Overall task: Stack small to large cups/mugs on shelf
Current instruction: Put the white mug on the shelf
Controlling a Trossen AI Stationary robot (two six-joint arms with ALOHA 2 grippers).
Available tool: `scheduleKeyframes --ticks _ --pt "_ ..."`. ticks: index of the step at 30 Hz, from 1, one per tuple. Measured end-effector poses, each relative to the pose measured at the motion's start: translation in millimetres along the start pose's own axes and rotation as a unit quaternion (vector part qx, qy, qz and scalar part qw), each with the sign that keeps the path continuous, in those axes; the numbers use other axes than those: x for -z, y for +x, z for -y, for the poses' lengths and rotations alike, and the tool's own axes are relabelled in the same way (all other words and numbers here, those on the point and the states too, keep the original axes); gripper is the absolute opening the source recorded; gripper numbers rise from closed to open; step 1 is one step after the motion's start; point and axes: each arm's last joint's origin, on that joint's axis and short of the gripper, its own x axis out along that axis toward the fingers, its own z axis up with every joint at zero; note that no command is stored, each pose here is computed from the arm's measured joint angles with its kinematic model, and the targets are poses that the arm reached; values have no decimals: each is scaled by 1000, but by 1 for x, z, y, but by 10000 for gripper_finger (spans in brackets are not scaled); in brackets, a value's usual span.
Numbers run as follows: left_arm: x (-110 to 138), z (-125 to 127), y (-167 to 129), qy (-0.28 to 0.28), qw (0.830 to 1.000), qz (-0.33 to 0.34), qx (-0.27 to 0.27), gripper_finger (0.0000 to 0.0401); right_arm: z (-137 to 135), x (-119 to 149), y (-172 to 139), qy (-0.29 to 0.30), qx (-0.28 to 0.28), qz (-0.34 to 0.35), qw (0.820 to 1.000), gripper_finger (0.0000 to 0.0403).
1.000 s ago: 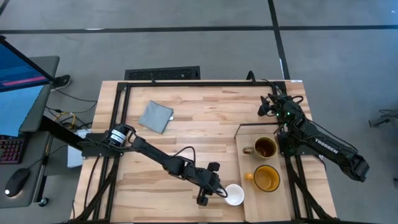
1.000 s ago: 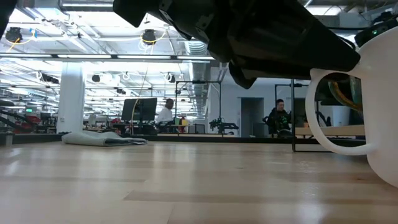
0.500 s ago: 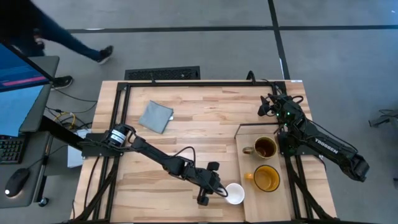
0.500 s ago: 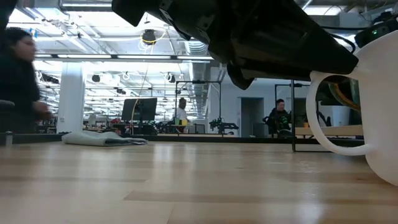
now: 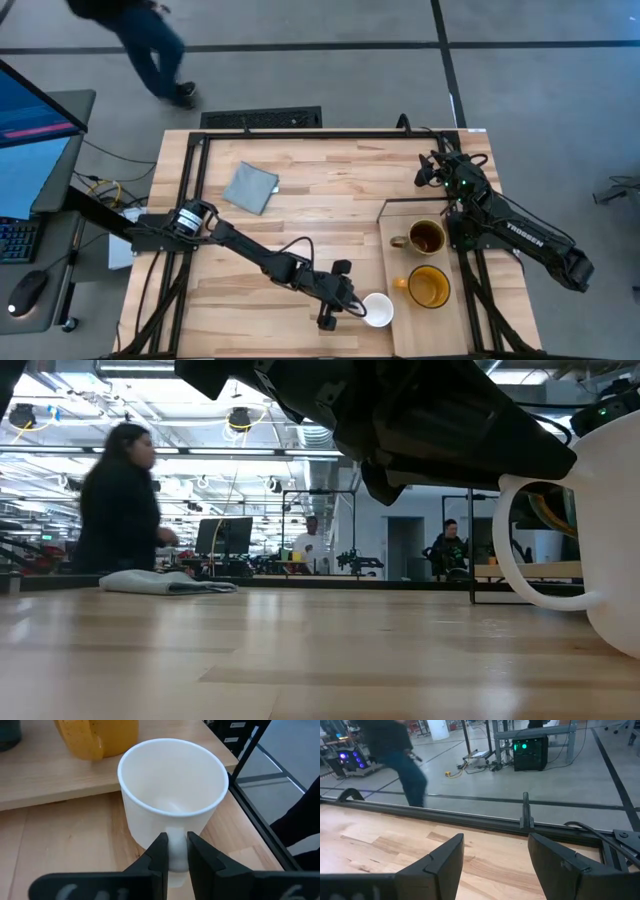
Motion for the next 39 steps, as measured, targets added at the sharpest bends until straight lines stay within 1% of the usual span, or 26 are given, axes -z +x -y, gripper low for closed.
scheduleKeyframes --ticks 15,20,25,27,31,35,39 --pt "-4 0 -2 -41 999 13 1 32 0 0 0 0 0 0 1000 244" --pt "-11 0 -7 -42 999 24 1 32 0 0 0 0 0 0 1000 244" --pt "-22 -5 -16 -55 998 34 -17 32 0 0 0 0 -1 0 1000 244" --pt "-30 -4 -22 -58 996 59 -22 32 0 0 0 0 -2 -1 1000 244" --pt "-47 2 -31 -57 991 115 -28 32 0 0 0 0 -2 -1 1000 244" --pt "-44 14 -31 -61 991 114 -25 32 0 0 0 0 -2 -1 1000 244" --pt "-43 22 -32 -65 990 118 -33 32 0 0 0 -1 -3 -1 1000 244"
